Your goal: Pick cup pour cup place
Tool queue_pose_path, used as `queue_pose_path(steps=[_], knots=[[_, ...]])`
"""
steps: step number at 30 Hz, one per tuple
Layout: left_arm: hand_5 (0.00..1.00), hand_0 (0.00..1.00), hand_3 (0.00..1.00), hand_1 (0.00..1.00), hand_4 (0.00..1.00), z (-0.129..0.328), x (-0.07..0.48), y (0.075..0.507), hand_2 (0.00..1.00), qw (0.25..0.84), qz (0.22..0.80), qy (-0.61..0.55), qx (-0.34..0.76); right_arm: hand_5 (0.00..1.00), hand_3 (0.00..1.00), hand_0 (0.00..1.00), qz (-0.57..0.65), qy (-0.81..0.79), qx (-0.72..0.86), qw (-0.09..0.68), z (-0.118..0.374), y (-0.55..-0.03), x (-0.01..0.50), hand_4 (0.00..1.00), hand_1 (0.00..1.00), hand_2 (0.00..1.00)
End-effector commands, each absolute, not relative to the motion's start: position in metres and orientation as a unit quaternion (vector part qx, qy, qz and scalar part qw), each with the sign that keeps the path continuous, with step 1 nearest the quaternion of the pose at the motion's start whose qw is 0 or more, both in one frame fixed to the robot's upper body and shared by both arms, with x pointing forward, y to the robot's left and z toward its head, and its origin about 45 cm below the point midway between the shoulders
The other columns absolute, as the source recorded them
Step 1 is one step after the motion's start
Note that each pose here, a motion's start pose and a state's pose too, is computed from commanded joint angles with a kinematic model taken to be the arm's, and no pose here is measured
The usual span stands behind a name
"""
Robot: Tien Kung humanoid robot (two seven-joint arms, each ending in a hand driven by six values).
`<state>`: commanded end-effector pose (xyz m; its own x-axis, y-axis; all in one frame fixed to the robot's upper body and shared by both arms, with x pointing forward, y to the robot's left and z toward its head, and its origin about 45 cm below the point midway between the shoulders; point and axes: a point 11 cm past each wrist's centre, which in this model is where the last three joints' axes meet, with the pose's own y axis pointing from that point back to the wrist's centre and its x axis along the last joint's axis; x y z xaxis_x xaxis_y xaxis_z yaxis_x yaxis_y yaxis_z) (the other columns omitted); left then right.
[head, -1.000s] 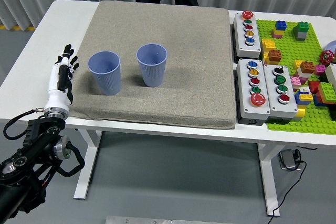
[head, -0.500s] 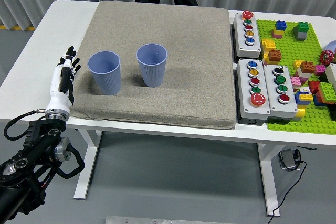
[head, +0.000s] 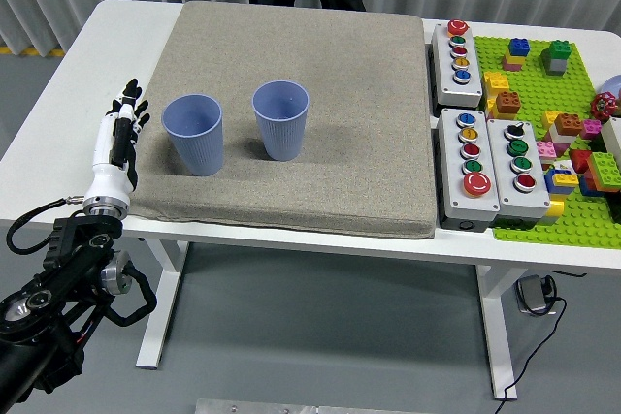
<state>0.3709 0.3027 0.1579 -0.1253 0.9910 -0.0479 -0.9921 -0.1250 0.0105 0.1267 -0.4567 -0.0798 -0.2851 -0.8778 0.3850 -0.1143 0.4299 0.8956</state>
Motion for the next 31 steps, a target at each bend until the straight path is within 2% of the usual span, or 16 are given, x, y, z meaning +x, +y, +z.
queue_pose_path(steps=[31], knots=[[0.998, 0.924, 0.956, 0.936, 0.746, 0.1648, 0.3738, 0.2985, 0.998, 0.665, 0.746, 0.013, -0.02, 0.247, 0.595, 0.699, -0.398, -0.698, 0.355, 0.478, -0.0796, -0.4573, 0.1266, 0.002, 0.638, 0.596]])
